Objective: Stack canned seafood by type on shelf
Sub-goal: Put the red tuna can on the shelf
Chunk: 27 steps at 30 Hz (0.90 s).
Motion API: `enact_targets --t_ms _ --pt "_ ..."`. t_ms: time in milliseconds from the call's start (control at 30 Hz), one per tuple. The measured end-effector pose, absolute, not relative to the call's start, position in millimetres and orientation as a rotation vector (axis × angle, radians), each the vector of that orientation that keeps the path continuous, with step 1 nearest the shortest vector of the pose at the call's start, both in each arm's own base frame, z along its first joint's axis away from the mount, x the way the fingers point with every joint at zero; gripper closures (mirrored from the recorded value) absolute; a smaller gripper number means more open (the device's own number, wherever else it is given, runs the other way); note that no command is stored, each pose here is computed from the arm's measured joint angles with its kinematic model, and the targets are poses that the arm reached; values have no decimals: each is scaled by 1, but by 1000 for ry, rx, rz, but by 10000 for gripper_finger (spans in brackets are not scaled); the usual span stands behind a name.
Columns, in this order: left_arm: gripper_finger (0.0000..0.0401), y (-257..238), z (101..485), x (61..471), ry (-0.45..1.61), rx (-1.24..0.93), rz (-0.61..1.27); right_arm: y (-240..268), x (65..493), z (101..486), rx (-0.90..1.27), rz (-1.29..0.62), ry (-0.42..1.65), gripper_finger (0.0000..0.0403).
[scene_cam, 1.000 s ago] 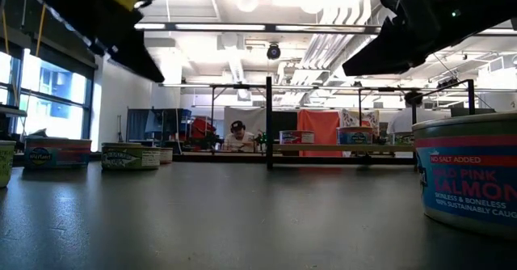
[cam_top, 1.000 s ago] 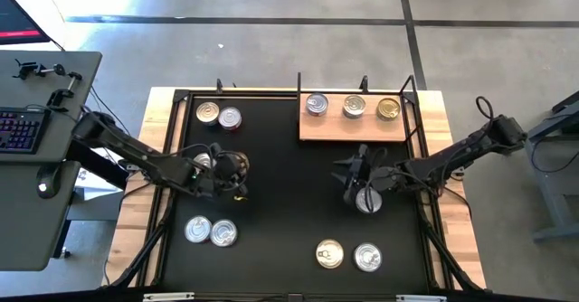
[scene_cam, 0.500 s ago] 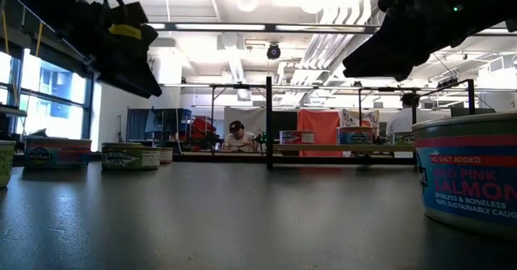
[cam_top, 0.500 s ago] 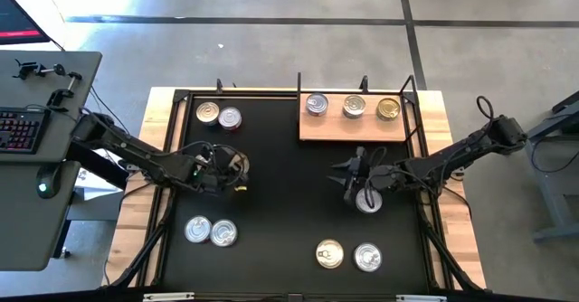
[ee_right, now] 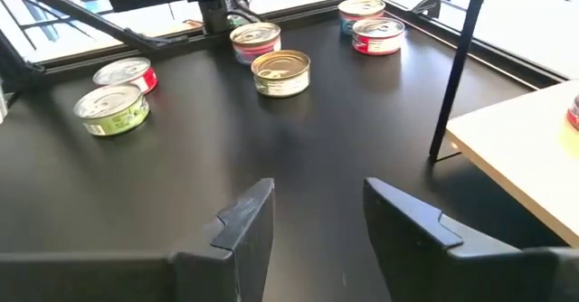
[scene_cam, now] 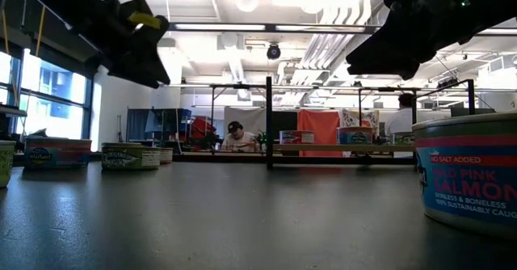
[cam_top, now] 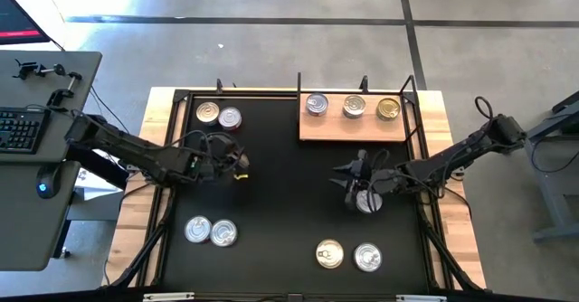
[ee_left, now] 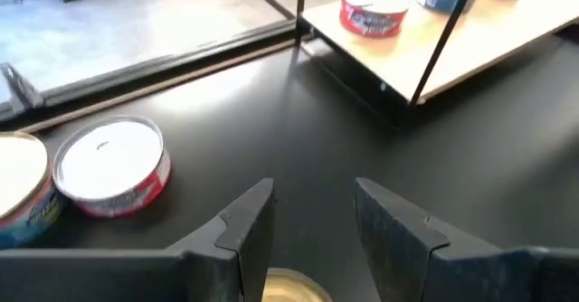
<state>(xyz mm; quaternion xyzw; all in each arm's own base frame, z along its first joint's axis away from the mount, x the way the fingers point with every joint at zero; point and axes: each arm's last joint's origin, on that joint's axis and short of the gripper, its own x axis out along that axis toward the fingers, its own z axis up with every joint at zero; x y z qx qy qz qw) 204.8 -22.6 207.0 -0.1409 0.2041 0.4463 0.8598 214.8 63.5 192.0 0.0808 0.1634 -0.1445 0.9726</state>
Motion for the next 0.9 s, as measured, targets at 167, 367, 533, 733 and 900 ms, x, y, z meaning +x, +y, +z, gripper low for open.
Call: enact_targets --t_ms 167,367,533,733,900 --pt "256 -15 211 211 447 -242 900 66 214 192 164 -286 329 240" --pt "256 -1 209 213 529 -188 888 64 214 192 160 -291 329 240" --pt "264 45 204 212 627 -333 907 61 215 192 160 -309 326 240" --pt "296 100 185 201 763 -415 1040 58 216 192 161 -328 324 240" --pt "299 129 169 193 858 -422 1103 58 216 192 158 -323 327 240"
